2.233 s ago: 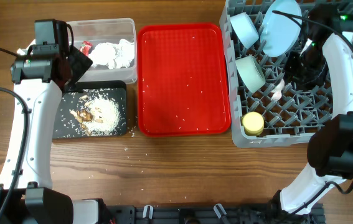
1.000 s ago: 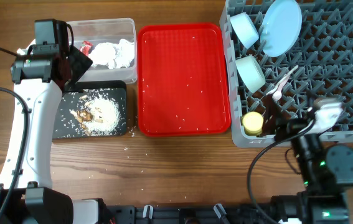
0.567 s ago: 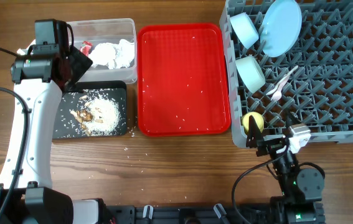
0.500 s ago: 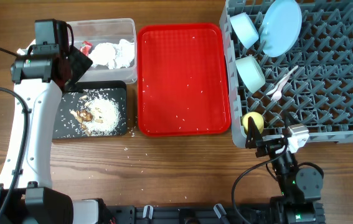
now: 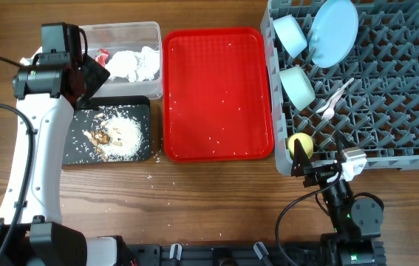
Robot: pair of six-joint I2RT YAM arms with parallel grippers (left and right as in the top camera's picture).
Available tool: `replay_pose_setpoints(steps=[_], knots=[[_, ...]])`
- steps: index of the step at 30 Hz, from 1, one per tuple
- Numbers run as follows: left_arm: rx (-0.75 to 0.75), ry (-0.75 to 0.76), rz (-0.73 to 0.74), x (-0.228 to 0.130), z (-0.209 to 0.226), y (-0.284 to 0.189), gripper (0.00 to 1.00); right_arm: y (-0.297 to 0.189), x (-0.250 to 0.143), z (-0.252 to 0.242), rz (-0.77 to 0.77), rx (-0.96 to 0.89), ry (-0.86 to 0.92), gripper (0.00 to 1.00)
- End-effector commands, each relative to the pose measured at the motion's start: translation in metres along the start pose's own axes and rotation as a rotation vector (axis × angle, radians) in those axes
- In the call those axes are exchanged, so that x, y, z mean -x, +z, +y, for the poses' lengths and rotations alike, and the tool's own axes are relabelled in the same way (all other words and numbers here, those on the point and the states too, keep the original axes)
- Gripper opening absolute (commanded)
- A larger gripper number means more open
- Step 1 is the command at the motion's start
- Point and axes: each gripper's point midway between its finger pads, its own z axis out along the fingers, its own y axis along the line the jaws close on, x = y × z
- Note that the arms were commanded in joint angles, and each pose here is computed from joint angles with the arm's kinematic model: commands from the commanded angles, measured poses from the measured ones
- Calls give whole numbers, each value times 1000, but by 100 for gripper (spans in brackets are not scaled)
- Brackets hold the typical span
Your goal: Sort waste into correct bins and load items into the dishwasher rack
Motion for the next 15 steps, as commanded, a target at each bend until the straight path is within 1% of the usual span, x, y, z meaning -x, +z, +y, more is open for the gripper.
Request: replay_pose_setpoints(steps=[1, 3, 5, 7, 8, 11, 13, 15], knots=[[-2, -20, -3, 2, 0, -1, 100, 0, 0, 4, -2, 21, 15, 100], [7, -18, -7, 3, 2, -2, 100, 0, 0, 4, -2, 21, 15, 100], [31, -21, -56, 10, 12, -12, 100, 0, 0, 4, -2, 22, 15, 100], [-20, -27, -81, 11, 8, -24, 100, 0, 0, 4, -2, 22, 15, 100], [-73, -35, -118, 14, 0, -30, 100, 0, 0, 4, -2, 22, 15, 100], [-358, 171, -258, 13, -43, -53, 100, 0, 0, 4, -2, 22, 15, 100], [-527, 306, -336, 3, -60, -69, 100, 0, 0, 4, -2, 21, 15, 100], [-700, 463, -426, -25, -59, -83, 100, 0, 0, 4, -2, 21, 15, 100]])
